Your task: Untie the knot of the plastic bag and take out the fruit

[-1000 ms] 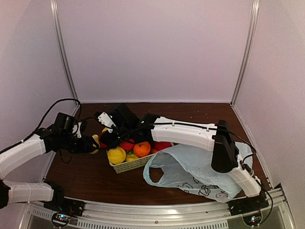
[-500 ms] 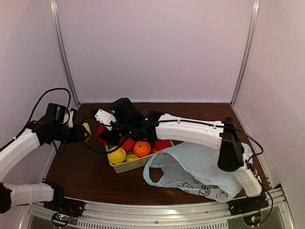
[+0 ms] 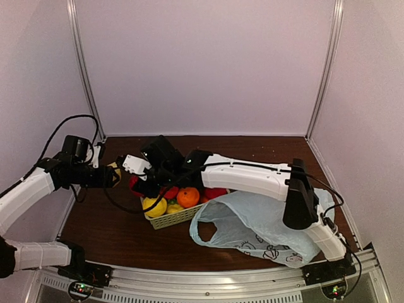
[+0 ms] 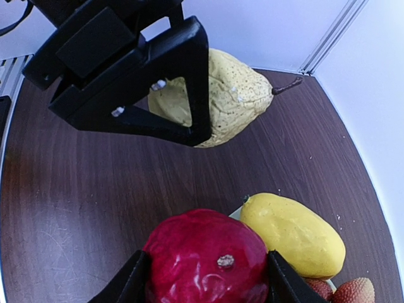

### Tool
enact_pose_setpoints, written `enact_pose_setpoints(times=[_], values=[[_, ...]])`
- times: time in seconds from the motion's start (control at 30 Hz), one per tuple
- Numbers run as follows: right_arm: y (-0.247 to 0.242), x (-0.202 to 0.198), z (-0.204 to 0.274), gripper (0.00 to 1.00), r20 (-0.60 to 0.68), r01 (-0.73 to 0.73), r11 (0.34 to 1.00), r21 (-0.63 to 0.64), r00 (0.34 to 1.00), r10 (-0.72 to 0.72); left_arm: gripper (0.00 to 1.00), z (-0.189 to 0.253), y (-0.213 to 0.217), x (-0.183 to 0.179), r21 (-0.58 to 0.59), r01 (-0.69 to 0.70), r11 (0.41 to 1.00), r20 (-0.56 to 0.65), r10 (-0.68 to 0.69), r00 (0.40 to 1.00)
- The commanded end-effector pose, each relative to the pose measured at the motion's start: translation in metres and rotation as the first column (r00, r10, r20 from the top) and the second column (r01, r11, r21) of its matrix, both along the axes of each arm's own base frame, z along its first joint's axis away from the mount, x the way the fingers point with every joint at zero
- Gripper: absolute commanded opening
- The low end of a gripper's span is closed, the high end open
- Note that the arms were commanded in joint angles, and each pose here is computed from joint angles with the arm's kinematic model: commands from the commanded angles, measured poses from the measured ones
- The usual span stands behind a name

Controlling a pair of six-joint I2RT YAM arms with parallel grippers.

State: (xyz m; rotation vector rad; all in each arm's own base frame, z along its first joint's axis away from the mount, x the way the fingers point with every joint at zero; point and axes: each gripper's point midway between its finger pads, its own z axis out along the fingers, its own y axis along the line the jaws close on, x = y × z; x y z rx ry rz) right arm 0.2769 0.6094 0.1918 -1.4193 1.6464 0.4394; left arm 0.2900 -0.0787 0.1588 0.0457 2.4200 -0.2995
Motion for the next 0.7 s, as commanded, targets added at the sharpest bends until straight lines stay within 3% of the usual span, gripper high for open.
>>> enact_pose_setpoints(times=[0.0, 0.67], values=[[-0.001, 0.003, -0.03, 0.46, 0.01, 0.004, 0.995, -0.096, 1.0, -0.003, 0.55, 0.002, 0.001, 0.006, 0.008, 0.009, 1.0, 0.043, -0.009, 0.999], [-0.012, 0.004, -0.067, 0.47, 0.03, -0.024, 0.969, -0.244, 0.999, 0.032, 0.55, 0.001, 0.001, 0.008, 0.005, 0.01, 1.0, 0.046, -0.01, 0.999]])
